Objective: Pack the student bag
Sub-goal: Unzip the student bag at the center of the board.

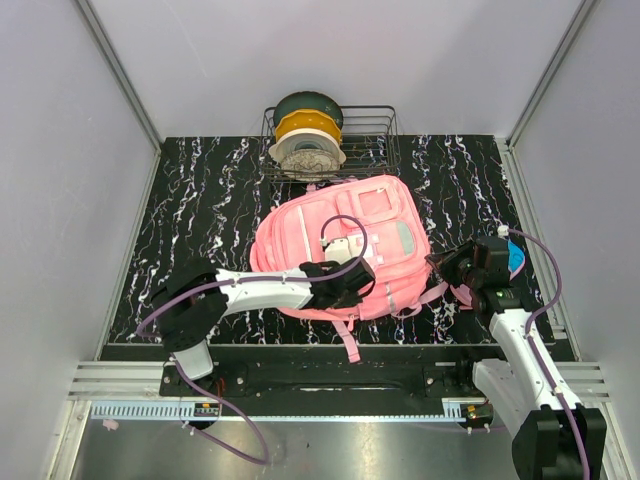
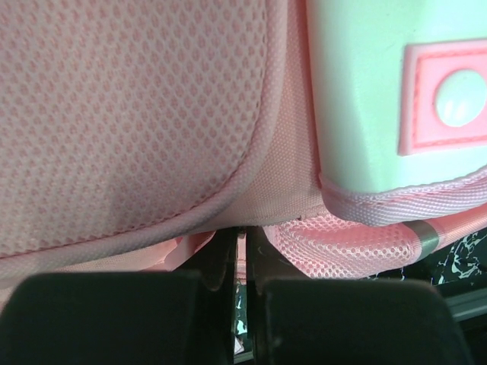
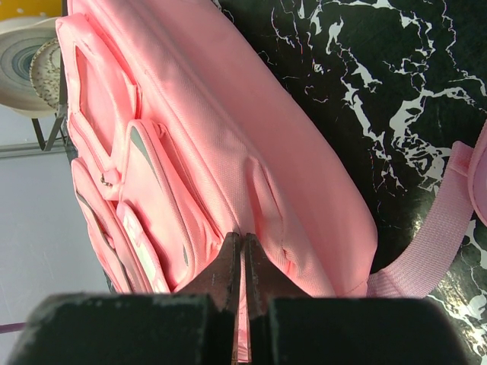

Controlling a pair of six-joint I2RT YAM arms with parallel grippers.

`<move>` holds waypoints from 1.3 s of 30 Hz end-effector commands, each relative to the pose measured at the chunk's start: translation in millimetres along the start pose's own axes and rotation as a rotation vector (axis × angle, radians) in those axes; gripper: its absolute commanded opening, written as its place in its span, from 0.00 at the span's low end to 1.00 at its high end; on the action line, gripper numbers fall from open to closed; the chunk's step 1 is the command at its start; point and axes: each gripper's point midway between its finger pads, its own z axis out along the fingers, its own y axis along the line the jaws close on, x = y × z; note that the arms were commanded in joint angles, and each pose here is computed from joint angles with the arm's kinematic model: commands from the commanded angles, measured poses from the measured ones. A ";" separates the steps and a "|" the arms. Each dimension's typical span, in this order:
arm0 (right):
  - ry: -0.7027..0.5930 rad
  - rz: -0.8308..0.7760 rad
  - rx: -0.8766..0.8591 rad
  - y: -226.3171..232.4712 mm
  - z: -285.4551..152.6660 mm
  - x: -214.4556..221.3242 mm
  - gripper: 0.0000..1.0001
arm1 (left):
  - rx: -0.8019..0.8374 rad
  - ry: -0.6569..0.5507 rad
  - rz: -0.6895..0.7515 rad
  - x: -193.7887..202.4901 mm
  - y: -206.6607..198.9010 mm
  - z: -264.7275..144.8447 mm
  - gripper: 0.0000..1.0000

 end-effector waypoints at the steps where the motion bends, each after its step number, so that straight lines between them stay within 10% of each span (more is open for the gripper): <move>1: -0.025 -0.009 -0.073 20.9 -2.9 -8.2 0.01 | -0.041 -0.071 0.017 -14.6 12.6 7.5 0.00; 16: -0.054 -0.050 -0.047 25.9 3.2 -21.6 0.00 | 0.117 -0.053 0.263 -49.0 -5.9 -76.1 0.00; 39: -0.074 -0.089 -0.033 36.2 7.2 -34.9 0.00 | -0.189 0.110 0.364 -16.8 141.8 -81.1 0.00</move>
